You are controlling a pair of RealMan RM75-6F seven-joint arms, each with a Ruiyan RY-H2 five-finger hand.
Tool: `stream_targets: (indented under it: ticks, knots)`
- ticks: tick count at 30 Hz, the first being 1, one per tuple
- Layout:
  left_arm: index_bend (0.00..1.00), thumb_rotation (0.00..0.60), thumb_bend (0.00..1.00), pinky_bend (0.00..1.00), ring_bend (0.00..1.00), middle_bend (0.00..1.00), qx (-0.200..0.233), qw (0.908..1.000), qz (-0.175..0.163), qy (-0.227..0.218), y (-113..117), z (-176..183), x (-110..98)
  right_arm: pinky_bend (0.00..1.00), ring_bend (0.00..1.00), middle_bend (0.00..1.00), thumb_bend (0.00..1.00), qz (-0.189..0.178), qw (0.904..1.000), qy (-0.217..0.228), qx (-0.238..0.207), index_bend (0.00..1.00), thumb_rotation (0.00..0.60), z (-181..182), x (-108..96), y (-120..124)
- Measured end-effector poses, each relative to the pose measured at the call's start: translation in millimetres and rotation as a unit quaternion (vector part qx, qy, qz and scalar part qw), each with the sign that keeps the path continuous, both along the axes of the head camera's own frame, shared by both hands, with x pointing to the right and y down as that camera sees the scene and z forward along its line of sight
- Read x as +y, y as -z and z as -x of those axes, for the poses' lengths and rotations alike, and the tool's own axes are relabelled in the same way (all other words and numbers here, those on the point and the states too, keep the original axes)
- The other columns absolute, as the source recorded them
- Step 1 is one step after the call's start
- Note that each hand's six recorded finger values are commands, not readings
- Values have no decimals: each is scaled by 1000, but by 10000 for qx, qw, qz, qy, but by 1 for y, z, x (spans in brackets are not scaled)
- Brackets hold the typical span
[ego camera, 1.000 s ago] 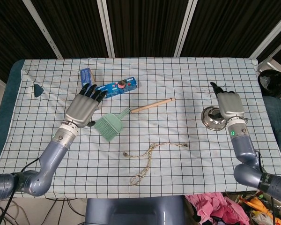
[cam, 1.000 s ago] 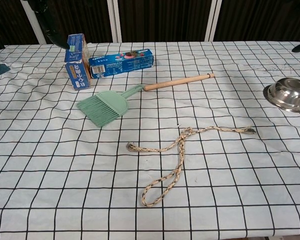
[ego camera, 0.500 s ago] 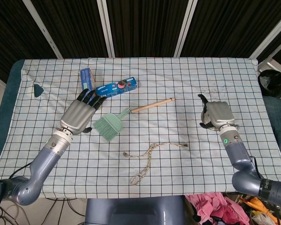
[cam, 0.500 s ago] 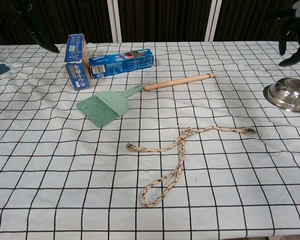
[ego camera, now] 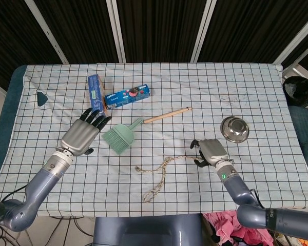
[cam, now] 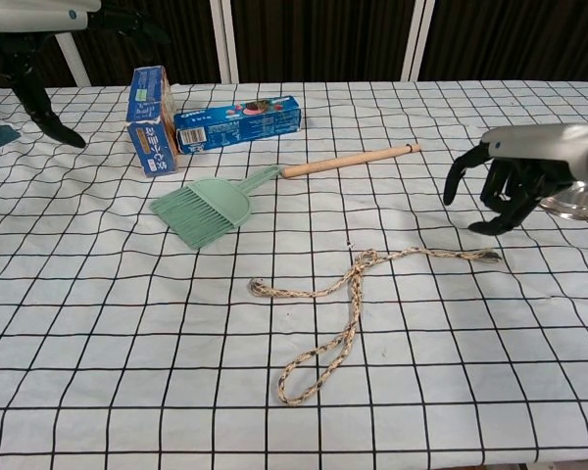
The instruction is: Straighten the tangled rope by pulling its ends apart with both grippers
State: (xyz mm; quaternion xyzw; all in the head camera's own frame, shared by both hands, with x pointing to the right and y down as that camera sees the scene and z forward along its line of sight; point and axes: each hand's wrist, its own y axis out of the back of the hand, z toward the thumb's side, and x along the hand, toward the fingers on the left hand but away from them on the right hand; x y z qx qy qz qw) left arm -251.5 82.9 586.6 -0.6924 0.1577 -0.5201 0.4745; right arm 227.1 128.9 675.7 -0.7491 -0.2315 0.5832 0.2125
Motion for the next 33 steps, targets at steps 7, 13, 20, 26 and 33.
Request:
stream_targets:
  ticks: [7,13,20,26,33]
  knots:
    - [30,600,51,41,22,143,-109,9998,132,-84,-15,4,8,990,1000,857,246,-29,9998,-48,173,413,600,4,4,-21]
    - [30,600,52,42,22,143,-106,9997,165,-122,-22,2,9,990,1000,863,246,-157,9986,-69,508,444,600,-6,3,-34]
    - [30,600,61,41,22,143,-163,9995,214,-176,-27,-2,13,991,1000,865,266,-21,9981,-182,592,458,600,-14,8,-47]
    - [29,600,62,41,22,143,-197,9994,225,-144,-29,-1,13,991,1000,865,279,30,9982,-156,574,485,600,-13,12,-51]
    - [30,600,62,42,22,143,-258,9992,257,-182,-33,0,14,993,1000,868,329,14,9980,-197,596,534,600,-13,12,-56]
